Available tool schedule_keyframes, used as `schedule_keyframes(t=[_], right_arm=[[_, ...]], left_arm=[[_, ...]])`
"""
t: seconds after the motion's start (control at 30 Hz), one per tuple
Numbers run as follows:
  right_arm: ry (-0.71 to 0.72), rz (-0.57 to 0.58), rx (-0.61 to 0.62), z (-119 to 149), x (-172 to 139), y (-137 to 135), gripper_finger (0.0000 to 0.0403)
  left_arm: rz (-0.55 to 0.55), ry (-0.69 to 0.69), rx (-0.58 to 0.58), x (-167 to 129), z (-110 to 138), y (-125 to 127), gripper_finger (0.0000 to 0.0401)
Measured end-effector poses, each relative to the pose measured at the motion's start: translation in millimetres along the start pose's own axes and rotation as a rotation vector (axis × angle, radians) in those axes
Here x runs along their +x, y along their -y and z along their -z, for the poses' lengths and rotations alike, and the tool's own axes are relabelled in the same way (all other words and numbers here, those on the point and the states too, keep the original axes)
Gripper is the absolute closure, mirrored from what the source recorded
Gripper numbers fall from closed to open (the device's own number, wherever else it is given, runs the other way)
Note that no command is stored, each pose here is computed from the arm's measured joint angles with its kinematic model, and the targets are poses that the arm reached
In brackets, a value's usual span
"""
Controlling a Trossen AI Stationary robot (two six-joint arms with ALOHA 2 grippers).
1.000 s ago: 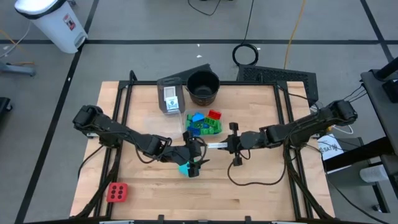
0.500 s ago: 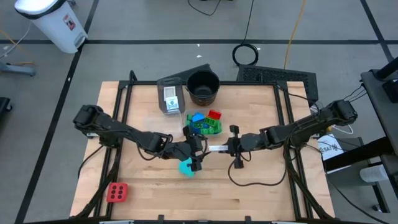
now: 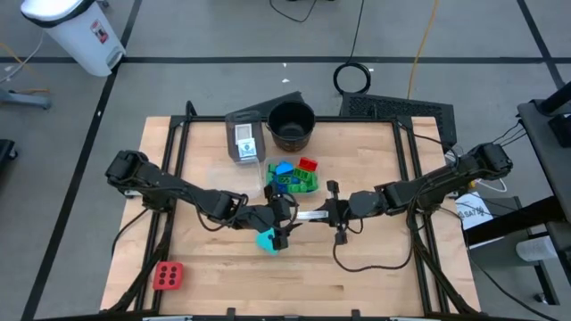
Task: Pick & Place Toys
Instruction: Put the black card box into the black bin
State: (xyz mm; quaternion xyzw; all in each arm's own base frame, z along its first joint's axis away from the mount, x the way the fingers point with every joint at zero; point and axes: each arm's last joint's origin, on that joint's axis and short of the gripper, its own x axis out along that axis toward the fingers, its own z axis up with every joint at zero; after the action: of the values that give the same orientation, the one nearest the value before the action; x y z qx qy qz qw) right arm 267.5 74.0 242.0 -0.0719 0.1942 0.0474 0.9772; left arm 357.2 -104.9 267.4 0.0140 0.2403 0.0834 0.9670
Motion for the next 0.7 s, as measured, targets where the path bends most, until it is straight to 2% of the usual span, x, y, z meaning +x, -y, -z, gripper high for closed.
schedule_keyframes(t=[0.13, 0.27, 0.33, 0.47, 0.6, 0.7], right_arm=[[0.001, -0.005, -0.002, -0.1, -0.3, -1.6, 0.0366], [0.005, -0.004, -0.008, -0.5, -0.3, -1.6, 0.0364], [0.012, -0.009, -0.008, -1.1, -0.3, -1.7, 0.0344], [0.008, -0.003, -0.003, -0.7, -0.3, -1.4, 0.0277], [-0.032, 0.017, 0.003, 0.6, -6.6, 1.1, 0.023], [-0.083, 0.011, 0.006, 3.3, -15.6, 2.1, 0.0212]], left_arm=[[0.023, 0.024, -0.012, 0.8, -3.1, -0.8, 0.0183], [0.083, 0.045, -0.022, 1.7, -6.5, -1.0, 0.0279], [0.086, 0.048, -0.02, 2.2, -7.0, -2.0, 0.0333], [0.075, 0.046, -0.01, 1.4, -7.2, -3.0, 0.0337], [-0.059, 0.005, 0.065, -20.7, -12.4, -10.3, 0.0337], [-0.229, -0.022, 0.079, -50.1, -18.5, -27.8, 0.0337]])
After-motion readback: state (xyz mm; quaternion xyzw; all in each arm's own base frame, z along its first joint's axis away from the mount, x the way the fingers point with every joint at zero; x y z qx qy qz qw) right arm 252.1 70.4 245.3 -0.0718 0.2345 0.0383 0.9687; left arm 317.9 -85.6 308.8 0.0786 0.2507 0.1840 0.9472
